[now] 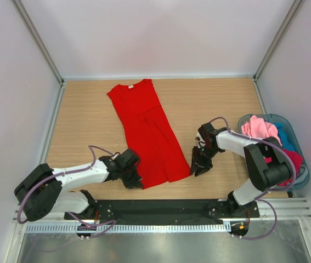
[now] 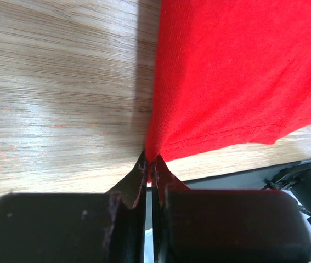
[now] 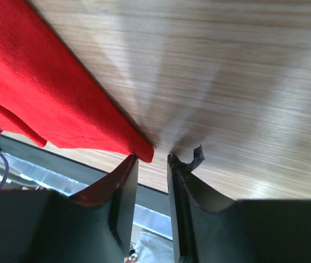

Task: Fold and stack the t-shirts
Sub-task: Fold the tshirt

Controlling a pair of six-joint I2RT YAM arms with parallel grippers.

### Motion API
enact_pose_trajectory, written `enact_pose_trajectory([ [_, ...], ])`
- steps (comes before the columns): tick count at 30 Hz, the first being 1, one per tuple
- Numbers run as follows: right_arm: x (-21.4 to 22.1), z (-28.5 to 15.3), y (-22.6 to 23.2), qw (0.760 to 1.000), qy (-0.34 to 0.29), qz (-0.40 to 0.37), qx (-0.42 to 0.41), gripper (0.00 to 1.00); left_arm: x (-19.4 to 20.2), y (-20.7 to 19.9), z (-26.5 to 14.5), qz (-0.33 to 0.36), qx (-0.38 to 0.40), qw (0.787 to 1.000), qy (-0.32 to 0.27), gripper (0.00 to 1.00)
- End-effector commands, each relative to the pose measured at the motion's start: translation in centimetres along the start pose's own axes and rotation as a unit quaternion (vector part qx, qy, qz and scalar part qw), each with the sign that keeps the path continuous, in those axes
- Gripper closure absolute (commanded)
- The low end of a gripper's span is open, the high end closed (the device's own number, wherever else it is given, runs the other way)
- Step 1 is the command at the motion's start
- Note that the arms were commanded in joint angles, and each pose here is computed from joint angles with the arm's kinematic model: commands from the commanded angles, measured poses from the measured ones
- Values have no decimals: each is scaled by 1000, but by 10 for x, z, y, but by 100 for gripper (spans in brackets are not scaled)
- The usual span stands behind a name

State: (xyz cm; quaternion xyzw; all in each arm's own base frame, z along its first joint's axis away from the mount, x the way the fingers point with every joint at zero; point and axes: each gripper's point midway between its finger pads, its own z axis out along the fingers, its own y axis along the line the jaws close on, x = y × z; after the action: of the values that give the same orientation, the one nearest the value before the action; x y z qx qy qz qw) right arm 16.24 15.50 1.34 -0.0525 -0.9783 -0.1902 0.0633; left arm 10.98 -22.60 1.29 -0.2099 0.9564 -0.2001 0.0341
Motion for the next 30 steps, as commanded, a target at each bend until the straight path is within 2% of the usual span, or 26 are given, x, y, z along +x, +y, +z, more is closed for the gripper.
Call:
enact_pose_trajectory([
  [1,-1,3,7,1000,-10,-3,-21,66,-6,-9,-7,14,10,1000,-18,100],
  [4,-2,3,10,1000,-12,-1,-28,72,-8,-14,-10,16,16,1000,-21,100],
  [7,-6,-1,17,999,-15,1,-39,85,-9,-20,-11,20,20,999,-23,99],
  [8,-7,-3,18,999,-20,0,-39,94,-8,-21,-11,21,20,999,-21,99],
  [9,-10,-7,19,999,-27,0,-37,99,-9,-22,-11,22,21,999,-22,100],
  [14,-11,-26,17,998,-54,-10,-16,99,-8,-24,-14,19,19,999,-19,99],
  [22,8,-38,8,998,-62,-21,-1,99,-5,-27,-24,15,21,999,-19,99],
  [28,-5,-52,23,997,-67,-32,-9,99,-12,-41,-33,12,25,999,-34,100],
  [30,-19,-62,31,996,-86,-36,-4,99,-20,-48,-32,9,31,999,-31,100],
])
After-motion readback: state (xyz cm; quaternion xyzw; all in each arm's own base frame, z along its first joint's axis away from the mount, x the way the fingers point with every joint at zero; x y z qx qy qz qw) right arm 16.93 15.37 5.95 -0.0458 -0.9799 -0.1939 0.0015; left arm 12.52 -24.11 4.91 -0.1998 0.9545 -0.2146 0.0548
